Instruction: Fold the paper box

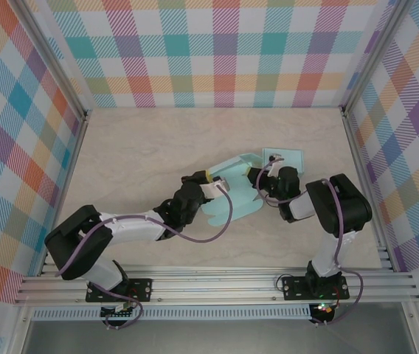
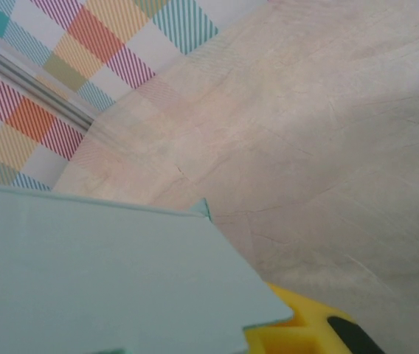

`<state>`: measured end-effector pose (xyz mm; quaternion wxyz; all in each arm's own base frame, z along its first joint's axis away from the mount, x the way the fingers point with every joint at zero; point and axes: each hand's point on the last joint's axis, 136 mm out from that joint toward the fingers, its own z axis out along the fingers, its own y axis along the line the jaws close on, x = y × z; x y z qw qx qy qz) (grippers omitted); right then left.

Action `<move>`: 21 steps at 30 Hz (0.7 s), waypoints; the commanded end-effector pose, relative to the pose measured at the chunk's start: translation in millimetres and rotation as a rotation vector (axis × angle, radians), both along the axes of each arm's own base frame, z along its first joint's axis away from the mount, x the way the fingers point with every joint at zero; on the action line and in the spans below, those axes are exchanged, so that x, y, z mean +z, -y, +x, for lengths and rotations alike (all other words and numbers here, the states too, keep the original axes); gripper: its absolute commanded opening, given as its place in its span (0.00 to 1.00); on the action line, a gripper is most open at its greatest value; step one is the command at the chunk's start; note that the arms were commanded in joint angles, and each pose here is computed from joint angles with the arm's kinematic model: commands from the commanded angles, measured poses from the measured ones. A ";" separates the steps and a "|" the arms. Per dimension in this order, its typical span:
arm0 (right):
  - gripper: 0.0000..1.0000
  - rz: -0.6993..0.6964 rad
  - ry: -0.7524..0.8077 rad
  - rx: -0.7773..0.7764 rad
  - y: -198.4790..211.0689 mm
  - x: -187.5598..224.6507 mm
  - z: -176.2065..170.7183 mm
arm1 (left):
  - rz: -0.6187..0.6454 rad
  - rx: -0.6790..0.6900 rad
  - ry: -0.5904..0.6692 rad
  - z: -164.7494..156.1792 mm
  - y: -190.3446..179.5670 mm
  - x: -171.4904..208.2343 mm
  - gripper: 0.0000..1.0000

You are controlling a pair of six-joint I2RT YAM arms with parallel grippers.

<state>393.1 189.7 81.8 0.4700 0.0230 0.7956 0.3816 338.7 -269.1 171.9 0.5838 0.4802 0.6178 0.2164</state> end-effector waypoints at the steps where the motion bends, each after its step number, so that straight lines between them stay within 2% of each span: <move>1: 0.14 -0.082 0.052 0.037 -17.0 7.8 -12.1 | -0.072 0.017 0.008 9.4 7.2 11.3 0.00; 5: 0.05 -0.131 0.067 0.026 -27.8 13.4 -15.7 | -0.051 0.041 -0.004 15.9 9.8 3.9 0.00; 9: 0.00 -0.185 0.071 0.006 -37.5 18.9 -17.2 | -0.040 0.028 -0.017 14.3 19.4 -5.7 0.00; 13: 0.00 -0.213 0.042 -0.036 -53.6 22.0 -12.9 | -0.063 0.014 0.016 9.9 32.5 -5.6 0.00; 17: 0.00 -0.143 0.046 -0.091 -55.7 28.3 -12.6 | -0.093 0.031 0.045 7.9 40.8 -4.2 0.00; 20: 0.00 -0.095 0.114 -0.008 -69.6 39.0 -20.1 | -0.122 0.063 0.059 10.7 43.8 -3.0 0.00; 21: 0.03 -0.090 0.141 0.053 -78.4 41.9 -25.0 | -0.126 0.065 0.060 10.9 45.1 -3.3 0.00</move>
